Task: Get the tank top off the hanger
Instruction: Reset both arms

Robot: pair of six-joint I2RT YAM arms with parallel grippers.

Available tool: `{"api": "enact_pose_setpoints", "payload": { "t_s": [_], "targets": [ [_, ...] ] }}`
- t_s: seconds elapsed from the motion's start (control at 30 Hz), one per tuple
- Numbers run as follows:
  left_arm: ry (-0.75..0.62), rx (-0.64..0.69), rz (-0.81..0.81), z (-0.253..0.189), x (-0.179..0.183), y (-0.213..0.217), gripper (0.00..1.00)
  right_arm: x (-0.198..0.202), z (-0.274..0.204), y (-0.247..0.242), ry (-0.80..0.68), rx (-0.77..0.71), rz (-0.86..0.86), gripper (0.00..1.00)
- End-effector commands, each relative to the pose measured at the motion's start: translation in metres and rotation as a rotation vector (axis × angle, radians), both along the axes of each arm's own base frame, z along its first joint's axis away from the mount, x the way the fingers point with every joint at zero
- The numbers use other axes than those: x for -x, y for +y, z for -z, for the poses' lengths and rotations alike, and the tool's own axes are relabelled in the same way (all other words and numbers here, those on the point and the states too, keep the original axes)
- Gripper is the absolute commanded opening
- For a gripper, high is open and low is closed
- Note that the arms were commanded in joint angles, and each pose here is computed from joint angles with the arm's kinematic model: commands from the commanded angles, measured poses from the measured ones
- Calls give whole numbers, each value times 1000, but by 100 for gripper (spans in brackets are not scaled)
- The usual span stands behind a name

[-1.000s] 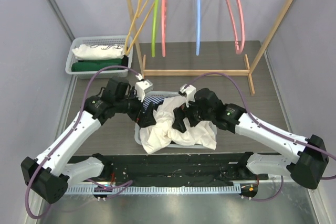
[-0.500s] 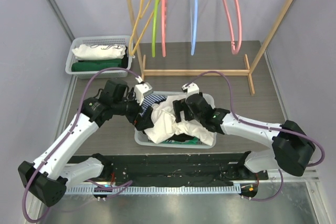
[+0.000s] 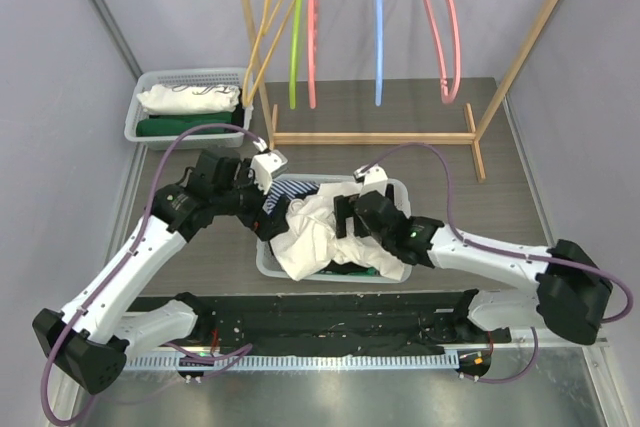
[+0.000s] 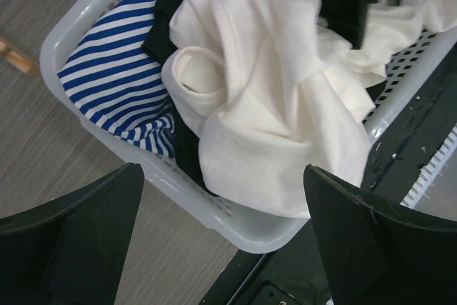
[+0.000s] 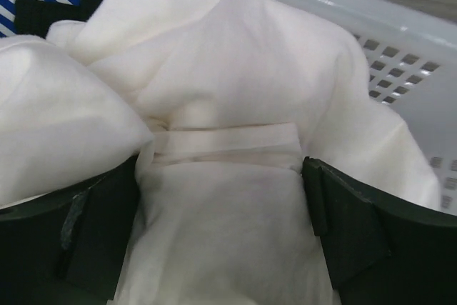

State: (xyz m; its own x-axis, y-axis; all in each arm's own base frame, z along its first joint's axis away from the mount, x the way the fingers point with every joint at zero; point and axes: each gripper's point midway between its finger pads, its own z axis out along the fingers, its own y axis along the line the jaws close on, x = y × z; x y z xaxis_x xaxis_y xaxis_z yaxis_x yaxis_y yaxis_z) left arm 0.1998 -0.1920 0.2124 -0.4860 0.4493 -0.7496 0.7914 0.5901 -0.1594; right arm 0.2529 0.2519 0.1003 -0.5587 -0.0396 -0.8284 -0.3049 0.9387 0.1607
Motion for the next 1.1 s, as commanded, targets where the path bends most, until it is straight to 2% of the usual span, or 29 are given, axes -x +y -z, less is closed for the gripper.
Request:
{"api": "enact_pose_setpoints", "payload": {
  "t_s": [0.0,0.1,0.2,0.3,0.37,0.57,0.7,0.9,1.07],
  "targets": [
    [-139,-4,-92,-29,-27,8,100,3,-76,-22,-76,63,1,100],
    [-174,8,-93,-47,-32,8,100,5,-148,-33,-165,11,6,100],
    [-207,10,-104,-61,-37,11,100,18,-194,-46,-200,-37,-19,100],
    [-241,7,-144,-71,-42,20,100,28,-215,-76,-210,-53,60,100],
    [-258,2,-180,-74,-44,29,100,32,-214,-112,-218,-23,197,100],
    [-273,-95,-338,-52,-52,61,100,38,-196,-170,-246,77,416,100],
    [-260,-118,-379,-42,-46,71,100,38,-181,-183,-265,116,480,100],
    [-320,-144,-491,-33,-53,92,99,34,-171,-192,-295,221,496,100],
    [-374,-160,-611,-36,-74,111,100,28,-177,-181,-329,195,451,100]
  ]
}}
